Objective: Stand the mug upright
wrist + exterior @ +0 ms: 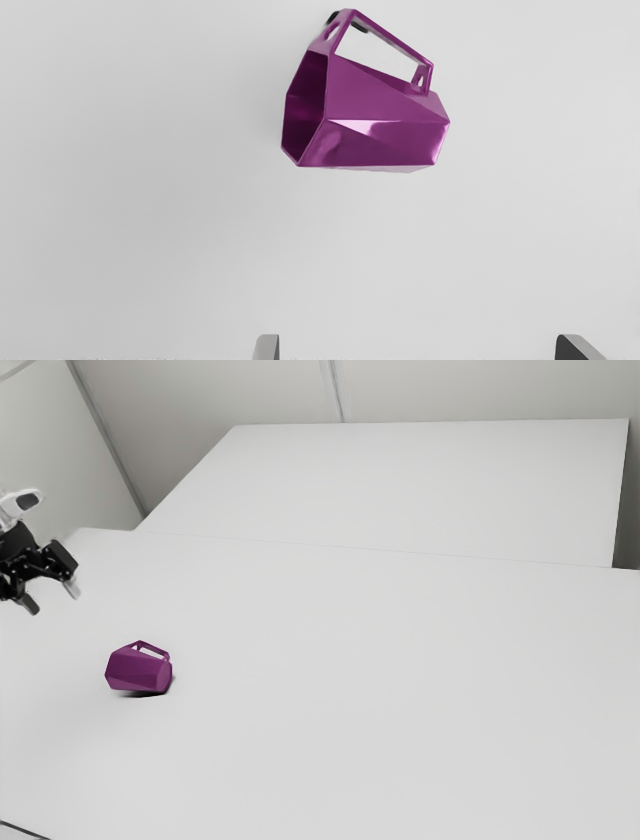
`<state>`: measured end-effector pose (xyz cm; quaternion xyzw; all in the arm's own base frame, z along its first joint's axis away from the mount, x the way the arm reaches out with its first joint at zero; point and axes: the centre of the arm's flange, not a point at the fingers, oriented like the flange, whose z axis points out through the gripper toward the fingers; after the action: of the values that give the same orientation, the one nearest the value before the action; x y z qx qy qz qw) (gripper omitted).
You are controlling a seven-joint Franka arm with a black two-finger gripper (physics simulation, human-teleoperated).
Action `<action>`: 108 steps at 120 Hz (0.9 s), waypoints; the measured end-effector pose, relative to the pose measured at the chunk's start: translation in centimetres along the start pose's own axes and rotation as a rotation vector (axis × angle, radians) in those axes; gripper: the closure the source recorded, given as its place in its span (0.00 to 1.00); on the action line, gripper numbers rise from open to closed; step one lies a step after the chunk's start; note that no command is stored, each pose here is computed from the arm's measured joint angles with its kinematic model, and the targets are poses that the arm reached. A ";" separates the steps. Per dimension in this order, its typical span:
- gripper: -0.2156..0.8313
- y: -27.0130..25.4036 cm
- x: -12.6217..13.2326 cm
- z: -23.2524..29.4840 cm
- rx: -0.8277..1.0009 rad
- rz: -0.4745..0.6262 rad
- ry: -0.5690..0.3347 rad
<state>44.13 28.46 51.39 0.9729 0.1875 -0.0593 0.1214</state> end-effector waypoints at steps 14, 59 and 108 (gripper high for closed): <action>0.21 -3.6 0.3 3.6 -0.087 -0.050 -0.062; 0.21 -6.5 5.3 12.4 -0.259 -0.005 -0.152; 0.21 -8.2 10.4 16.3 -0.393 0.026 -0.095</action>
<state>49.47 35.30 32.21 0.9290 0.1769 -0.0661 0.3183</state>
